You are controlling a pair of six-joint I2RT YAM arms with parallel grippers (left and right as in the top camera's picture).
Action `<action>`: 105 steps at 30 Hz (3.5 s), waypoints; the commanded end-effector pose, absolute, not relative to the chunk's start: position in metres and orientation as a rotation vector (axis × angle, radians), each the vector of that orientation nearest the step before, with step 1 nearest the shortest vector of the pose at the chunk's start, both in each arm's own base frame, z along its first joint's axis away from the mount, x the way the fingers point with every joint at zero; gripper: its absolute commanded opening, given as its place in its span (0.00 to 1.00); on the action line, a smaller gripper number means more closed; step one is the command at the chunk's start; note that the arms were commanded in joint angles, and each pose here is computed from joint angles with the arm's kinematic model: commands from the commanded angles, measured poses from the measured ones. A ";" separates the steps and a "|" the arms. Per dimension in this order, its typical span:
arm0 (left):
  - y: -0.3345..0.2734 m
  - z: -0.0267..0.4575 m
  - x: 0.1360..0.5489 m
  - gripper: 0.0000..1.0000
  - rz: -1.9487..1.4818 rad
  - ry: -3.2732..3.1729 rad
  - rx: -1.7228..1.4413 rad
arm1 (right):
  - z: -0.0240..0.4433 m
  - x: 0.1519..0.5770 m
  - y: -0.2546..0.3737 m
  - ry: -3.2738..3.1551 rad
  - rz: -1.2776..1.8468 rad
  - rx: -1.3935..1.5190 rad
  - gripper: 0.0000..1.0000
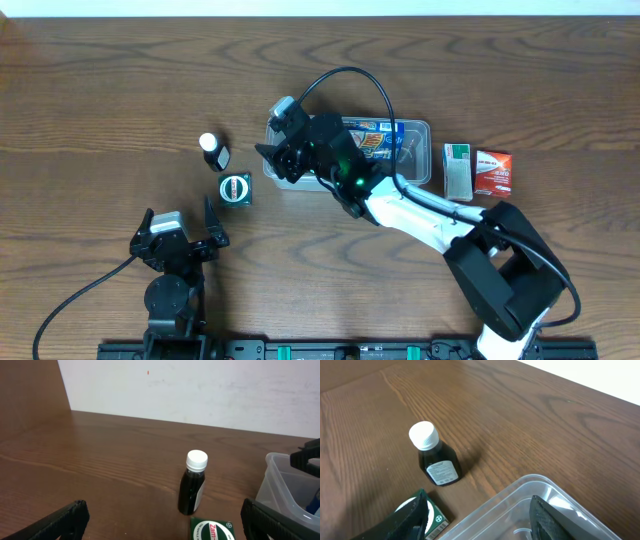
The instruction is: Pack container
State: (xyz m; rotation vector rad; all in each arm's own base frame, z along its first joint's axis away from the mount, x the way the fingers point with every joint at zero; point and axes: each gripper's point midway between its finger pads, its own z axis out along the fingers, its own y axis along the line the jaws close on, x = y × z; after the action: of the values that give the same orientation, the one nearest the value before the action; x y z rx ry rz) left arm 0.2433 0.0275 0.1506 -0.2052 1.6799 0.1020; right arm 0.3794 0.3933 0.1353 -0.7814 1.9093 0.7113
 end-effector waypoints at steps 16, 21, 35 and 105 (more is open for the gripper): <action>0.032 0.133 0.242 0.98 0.148 1.734 -0.205 | 0.127 0.421 0.355 1.980 0.610 -0.579 0.61; 0.032 0.133 0.242 0.98 0.148 1.734 -0.205 | 0.128 0.420 0.355 1.980 0.672 -0.596 0.62; 0.032 0.133 0.242 0.98 0.147 1.734 -0.206 | 0.121 0.432 0.338 2.028 0.575 -0.471 0.61; 0.032 0.133 0.242 0.98 0.148 1.734 -0.205 | 0.131 0.433 0.222 2.306 0.507 -0.254 0.01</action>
State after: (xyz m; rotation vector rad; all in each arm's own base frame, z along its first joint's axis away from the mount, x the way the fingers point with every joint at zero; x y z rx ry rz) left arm 0.2433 0.0275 0.1506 -0.2052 1.6799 0.1020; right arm 0.4332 0.2180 0.1257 -0.2650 2.3095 0.4700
